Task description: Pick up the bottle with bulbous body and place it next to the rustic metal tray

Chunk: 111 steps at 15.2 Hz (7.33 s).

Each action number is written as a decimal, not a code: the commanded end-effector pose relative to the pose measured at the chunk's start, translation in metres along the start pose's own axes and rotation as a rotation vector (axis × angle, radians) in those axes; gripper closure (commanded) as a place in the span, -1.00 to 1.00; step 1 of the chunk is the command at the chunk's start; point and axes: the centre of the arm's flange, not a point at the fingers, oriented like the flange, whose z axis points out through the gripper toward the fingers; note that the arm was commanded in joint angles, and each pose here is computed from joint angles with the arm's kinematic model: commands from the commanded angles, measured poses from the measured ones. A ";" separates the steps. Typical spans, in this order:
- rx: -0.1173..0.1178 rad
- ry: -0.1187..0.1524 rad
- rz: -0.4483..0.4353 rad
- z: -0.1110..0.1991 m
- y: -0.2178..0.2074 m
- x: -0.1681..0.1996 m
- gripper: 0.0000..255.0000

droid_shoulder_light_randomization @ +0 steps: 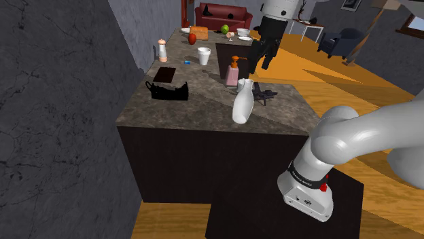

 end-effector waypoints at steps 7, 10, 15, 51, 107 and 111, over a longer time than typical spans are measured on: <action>-0.022 0.030 0.008 0.041 0.054 0.031 -1.00; -0.033 0.044 0.013 0.061 0.081 0.047 -1.00; -0.052 0.069 0.019 0.093 0.128 0.074 -1.00; -0.069 0.093 0.026 0.130 0.173 0.104 1.00; -0.069 0.093 0.026 -0.161 0.152 0.113 1.00; -0.069 0.093 0.026 -0.134 0.120 0.145 1.00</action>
